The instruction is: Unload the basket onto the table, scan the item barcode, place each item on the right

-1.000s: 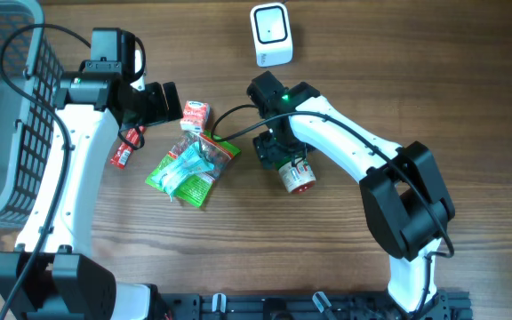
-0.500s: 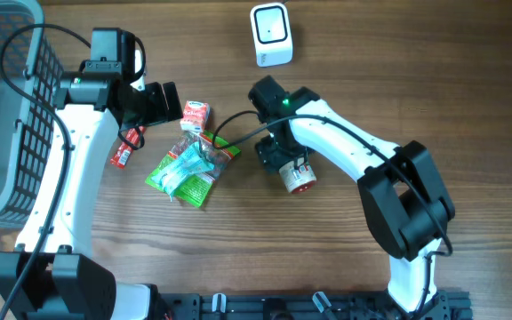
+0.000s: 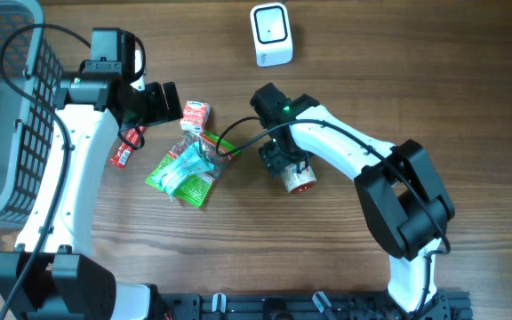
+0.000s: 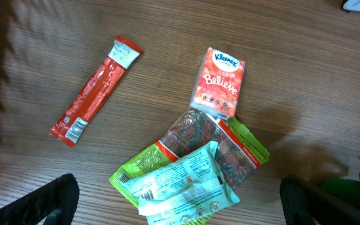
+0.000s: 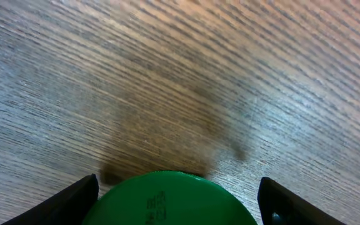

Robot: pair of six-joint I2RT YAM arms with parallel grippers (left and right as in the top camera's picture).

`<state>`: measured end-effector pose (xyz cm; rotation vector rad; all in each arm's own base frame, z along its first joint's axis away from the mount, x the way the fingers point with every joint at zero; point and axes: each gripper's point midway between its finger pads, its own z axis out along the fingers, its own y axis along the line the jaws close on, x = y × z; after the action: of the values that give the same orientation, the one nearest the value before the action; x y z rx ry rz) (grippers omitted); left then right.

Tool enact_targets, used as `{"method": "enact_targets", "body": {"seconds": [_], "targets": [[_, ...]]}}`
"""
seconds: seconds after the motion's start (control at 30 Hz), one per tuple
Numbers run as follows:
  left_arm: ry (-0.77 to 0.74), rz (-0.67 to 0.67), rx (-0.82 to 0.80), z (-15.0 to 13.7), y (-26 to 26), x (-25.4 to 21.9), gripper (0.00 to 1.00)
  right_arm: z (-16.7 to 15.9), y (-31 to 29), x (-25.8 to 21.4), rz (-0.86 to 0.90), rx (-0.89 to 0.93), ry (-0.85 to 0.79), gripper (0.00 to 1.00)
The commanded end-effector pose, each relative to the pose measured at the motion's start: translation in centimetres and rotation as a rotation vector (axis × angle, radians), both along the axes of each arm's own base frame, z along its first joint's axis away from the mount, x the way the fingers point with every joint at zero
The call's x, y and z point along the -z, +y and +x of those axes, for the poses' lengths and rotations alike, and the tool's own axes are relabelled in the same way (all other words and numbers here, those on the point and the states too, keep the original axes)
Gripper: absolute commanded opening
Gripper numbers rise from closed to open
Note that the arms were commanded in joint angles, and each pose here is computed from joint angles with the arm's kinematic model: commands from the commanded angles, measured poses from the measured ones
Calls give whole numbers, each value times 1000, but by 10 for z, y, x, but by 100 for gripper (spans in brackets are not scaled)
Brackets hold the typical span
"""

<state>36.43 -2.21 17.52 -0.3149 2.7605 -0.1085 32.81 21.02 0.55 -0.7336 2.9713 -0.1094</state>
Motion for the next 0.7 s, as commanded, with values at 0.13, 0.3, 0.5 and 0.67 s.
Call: {"method": "enact_targets", "body": {"seconds": [0.13, 0.3, 0.5, 0.67], "targets": [[-2, 5, -4, 1, 1, 0, 100, 13, 3, -1, 1, -13, -34, 82], [-2, 5, -4, 1, 1, 0, 100, 13, 3, -1, 2, -16, -38, 83], [-2, 5, -4, 1, 1, 0, 100, 19, 7, -9, 11, -16, -50, 83], [-2, 5, -4, 1, 1, 0, 100, 17, 6, -12, 3, -15, -39, 81]]}}
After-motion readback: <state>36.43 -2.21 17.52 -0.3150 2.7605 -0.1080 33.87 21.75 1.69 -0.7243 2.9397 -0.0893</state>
